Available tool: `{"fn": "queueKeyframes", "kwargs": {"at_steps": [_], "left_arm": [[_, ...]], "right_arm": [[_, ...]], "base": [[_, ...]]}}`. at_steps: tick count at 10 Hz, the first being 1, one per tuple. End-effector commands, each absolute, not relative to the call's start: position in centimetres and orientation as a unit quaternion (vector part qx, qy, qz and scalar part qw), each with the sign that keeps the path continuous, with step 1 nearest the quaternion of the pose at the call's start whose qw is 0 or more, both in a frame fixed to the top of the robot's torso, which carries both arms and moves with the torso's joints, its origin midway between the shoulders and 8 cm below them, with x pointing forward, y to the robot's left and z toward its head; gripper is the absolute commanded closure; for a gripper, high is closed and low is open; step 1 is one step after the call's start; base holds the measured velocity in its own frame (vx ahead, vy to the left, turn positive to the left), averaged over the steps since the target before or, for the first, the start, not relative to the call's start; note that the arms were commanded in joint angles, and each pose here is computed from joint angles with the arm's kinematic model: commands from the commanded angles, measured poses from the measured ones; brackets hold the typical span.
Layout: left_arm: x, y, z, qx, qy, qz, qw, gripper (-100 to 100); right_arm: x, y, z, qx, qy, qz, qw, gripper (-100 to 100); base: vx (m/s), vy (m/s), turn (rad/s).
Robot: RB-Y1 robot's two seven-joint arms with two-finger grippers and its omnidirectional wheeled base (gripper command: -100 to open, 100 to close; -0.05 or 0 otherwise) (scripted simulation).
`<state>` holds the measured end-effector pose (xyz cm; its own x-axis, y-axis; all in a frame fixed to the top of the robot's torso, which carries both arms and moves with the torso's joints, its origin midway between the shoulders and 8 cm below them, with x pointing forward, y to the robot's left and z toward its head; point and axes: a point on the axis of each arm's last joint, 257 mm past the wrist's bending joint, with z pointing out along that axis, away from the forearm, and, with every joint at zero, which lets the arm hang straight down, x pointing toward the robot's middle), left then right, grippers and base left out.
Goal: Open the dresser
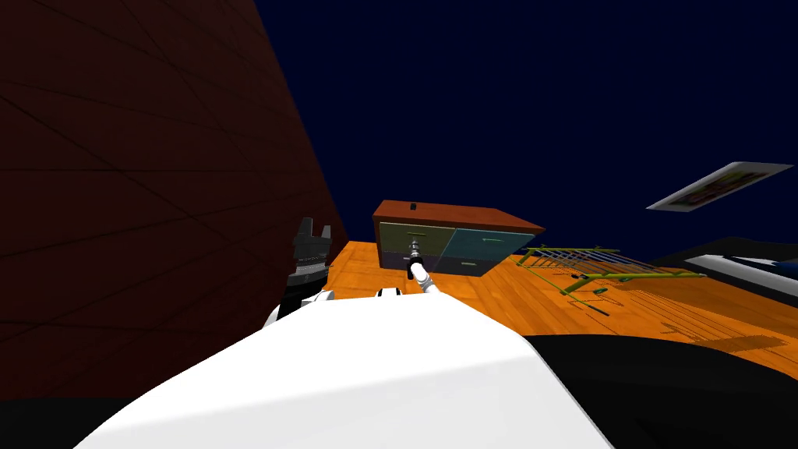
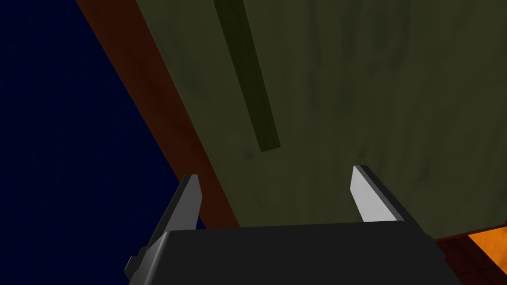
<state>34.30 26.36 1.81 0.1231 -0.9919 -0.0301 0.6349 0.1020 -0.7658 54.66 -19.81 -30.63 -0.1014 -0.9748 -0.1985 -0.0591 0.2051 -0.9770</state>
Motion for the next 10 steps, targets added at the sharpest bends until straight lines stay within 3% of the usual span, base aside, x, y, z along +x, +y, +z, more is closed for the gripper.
{"fn": "queueKeyframes", "kwargs": {"at_steps": [1, 10], "left_arm": [[34.3, 26.4, 1.8, -0.308, 0.29, -0.595, 0.683, 0], [34.3, 26.4, 1.8, -0.308, 0.29, -0.595, 0.683, 0]], "right_arm": [[53.9, -20.3, -30.6, -0.439, 0.579, -0.474, 0.497, -100], [50.4, -21.7, -30.4, -0.438, 0.541, -0.542, 0.47, -100]], "base": [[0.094, 0.009, 0.034], [0.089, 0.012, 0.044]]}}
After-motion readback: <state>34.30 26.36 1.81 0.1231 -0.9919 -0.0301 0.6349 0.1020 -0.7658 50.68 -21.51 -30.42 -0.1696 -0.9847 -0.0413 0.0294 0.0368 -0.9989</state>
